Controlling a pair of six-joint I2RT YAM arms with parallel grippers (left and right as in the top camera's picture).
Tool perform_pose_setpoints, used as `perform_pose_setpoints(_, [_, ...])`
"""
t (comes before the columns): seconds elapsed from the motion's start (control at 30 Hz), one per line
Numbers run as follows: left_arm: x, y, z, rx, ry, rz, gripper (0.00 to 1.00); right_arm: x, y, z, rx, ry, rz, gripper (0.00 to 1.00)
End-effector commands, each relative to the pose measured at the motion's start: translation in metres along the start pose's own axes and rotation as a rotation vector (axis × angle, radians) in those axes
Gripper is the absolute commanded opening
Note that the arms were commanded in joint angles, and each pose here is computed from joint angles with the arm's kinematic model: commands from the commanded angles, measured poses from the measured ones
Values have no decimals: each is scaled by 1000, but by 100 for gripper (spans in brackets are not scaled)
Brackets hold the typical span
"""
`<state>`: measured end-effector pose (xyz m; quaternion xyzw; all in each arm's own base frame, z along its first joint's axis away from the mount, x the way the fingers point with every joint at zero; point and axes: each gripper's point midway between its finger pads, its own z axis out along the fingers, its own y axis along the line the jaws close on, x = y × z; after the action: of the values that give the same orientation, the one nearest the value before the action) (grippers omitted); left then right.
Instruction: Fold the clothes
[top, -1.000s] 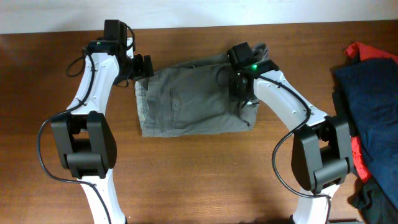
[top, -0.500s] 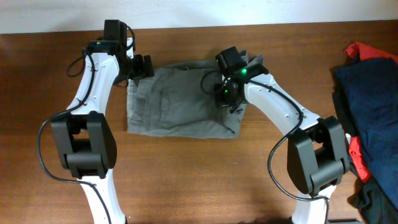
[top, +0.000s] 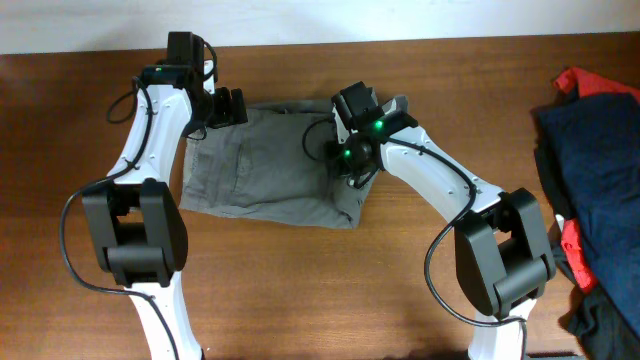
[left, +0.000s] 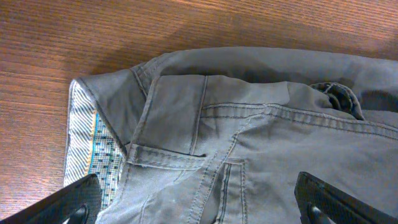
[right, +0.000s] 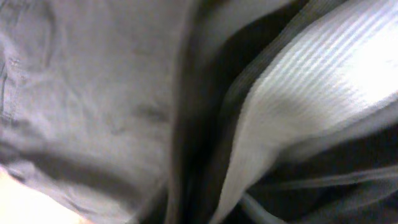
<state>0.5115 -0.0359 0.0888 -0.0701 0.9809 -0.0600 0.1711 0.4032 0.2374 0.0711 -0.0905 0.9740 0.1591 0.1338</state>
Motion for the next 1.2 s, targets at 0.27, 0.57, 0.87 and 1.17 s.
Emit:
perform_pose_setpoints(0.27, [-6, -1, -2, 5, -14, 18, 99, -19, -27, -25, 63, -43, 34, 99])
perform_pose_setpoints(0.57, [-5, 0, -2, 5, -12, 18, 99, -28, -121, -70, 143, -19, 259, 99])
perform_pose_setpoints(0.87, [-7, -1, -2, 6, -20, 19, 99, -19, -157, -84, -56, 4, 437, 99])
perform_pose_setpoints(1.17, [-8, -1, -2, 7, -23, 19, 99, 11, -142, -36, -238, 32, 423, 99])
